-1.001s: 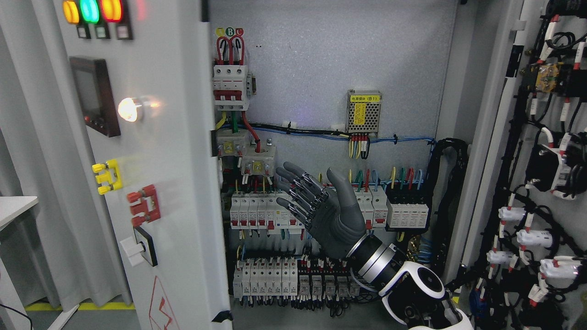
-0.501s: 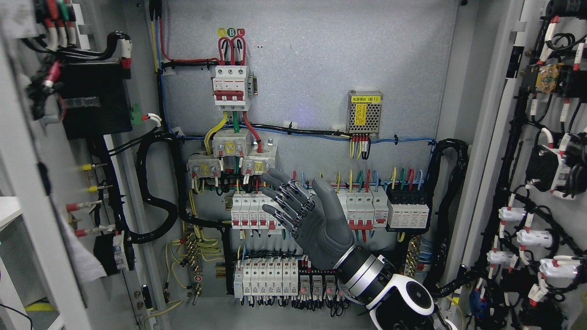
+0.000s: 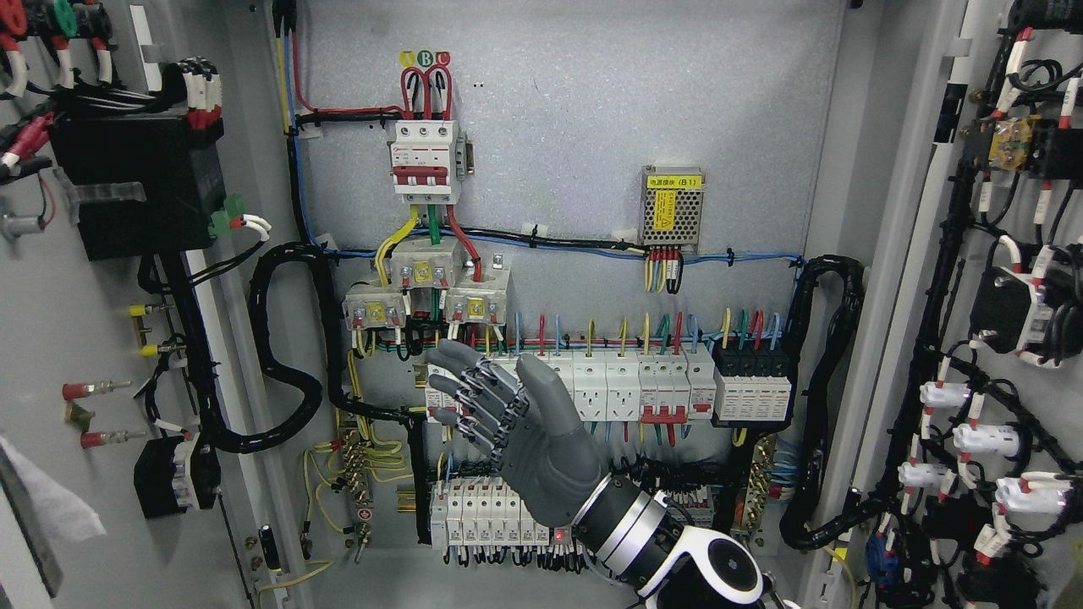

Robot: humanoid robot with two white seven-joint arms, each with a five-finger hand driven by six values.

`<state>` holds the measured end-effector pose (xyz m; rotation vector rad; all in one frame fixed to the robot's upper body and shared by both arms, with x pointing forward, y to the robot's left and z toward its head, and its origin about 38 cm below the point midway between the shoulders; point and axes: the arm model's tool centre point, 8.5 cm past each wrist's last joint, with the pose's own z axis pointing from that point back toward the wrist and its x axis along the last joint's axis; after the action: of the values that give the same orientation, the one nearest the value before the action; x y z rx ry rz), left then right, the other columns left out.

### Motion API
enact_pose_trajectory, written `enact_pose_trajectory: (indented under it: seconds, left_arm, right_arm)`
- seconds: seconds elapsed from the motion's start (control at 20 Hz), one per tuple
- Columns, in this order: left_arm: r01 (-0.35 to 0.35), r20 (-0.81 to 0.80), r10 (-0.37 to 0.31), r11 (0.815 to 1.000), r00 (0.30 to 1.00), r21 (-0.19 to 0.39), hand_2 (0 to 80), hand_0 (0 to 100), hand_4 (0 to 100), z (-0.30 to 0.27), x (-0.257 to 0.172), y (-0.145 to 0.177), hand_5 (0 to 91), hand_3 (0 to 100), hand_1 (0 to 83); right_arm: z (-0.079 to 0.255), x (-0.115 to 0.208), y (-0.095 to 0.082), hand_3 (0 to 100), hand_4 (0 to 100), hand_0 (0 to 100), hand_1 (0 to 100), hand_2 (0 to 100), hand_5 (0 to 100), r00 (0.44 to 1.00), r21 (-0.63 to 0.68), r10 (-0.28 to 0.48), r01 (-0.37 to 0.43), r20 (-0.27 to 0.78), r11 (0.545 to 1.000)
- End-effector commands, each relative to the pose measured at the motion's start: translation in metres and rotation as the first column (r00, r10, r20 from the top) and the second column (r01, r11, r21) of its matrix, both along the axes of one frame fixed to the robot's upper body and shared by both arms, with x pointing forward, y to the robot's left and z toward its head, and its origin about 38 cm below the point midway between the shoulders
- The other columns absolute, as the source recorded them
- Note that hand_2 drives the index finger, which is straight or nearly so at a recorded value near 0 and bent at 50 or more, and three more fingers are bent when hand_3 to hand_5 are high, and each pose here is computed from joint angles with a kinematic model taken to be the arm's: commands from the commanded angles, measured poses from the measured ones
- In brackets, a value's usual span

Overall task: Open door with both hands
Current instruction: 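Push the meter door farther open with the right hand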

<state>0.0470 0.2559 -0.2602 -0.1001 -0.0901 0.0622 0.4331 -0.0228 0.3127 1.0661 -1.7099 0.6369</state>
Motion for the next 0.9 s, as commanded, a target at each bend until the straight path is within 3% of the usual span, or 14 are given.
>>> enact_pose_trajectory:
  seconds: [0.0, 0.45, 0.6, 0.85]
  left_arm:
    - [0.000, -0.003, 0.001, 1.000, 1.000, 0.007, 2.8, 30, 4, 0.001, -0.003, 0.007, 0.0, 3, 0.0]
    - [0.003, 0.003, -0.003, 1.000, 1.000, 0.007, 2.7, 30, 4, 0.001, 0.001, 0.008, 0.0, 3, 0.0]
    - [0.005, 0.004, -0.005, 1.000, 1.000, 0.005, 2.7, 30, 4, 0.001, 0.002, 0.007, 0.0, 3, 0.0]
    - [0.008, 0.005, -0.008, 1.000, 1.000, 0.007, 2.7, 30, 4, 0.001, 0.003, 0.007, 0.0, 3, 0.0]
  right_arm:
    - [-0.012, -0.030, 0.042, 0, 0, 22, 0, 0, 0, 0.991, -0.081, 0.134, -0.133, 0.015, 0.988]
    - [-0.023, -0.069, 0.079, 0, 0, 22, 0, 0, 0, 0.961, -0.154, 0.274, -0.266, 0.034, 0.952]
    - [-0.019, -0.077, 0.085, 0, 0, 22, 0, 0, 0, 0.938, -0.108, 0.347, -0.346, -0.010, 0.932]
    - [-0.021, -0.084, 0.093, 0, 0, 22, 0, 0, 0, 0.924, -0.129, 0.382, -0.380, -0.009, 0.916]
